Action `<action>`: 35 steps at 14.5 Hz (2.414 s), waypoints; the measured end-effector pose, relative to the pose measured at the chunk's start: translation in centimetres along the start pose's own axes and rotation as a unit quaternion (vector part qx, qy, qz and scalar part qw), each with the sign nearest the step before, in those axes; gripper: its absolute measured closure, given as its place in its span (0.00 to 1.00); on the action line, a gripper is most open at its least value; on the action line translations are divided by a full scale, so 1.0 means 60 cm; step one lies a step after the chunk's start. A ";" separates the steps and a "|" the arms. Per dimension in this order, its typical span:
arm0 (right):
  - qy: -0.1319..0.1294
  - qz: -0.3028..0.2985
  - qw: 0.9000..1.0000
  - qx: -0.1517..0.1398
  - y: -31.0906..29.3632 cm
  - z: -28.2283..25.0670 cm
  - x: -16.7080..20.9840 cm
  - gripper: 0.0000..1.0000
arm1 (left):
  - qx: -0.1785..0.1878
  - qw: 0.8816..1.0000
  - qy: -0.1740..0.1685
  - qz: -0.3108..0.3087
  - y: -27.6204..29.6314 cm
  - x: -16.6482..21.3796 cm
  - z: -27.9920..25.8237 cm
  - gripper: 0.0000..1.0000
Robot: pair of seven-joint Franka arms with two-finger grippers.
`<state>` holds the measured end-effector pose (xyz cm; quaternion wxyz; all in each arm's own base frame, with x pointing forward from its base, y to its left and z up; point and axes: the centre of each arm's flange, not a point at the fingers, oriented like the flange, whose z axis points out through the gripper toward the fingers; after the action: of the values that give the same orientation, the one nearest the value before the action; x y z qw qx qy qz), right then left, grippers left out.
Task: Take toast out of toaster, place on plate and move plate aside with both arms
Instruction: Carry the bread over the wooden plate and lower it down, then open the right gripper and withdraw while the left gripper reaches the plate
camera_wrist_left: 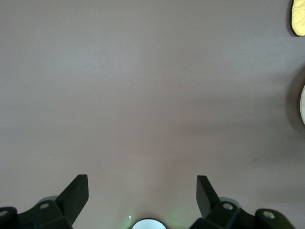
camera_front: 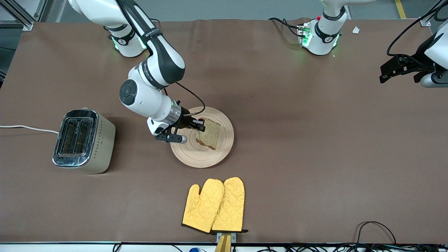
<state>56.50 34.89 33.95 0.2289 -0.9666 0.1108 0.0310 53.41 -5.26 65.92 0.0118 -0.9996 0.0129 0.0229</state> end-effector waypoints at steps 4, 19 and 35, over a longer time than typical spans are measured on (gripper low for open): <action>0.016 -0.009 1.000 -0.016 0.079 0.028 0.022 0.92 | 0.000 1.000 0.000 0.000 0.000 0.000 0.000 0.00; 0.000 -0.060 0.998 -0.027 0.239 0.091 0.059 0.86 | 0.000 1.000 -0.002 -0.001 -0.001 0.003 0.004 0.00; 0.021 -0.072 0.996 -0.047 0.274 0.056 0.092 0.00 | -0.012 1.000 -0.004 0.003 0.007 0.003 0.005 0.00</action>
<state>58.09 20.96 23.19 0.1828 -0.9821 0.0441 -0.0012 53.57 -5.65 65.58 -0.0003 -0.9995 0.0153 0.0271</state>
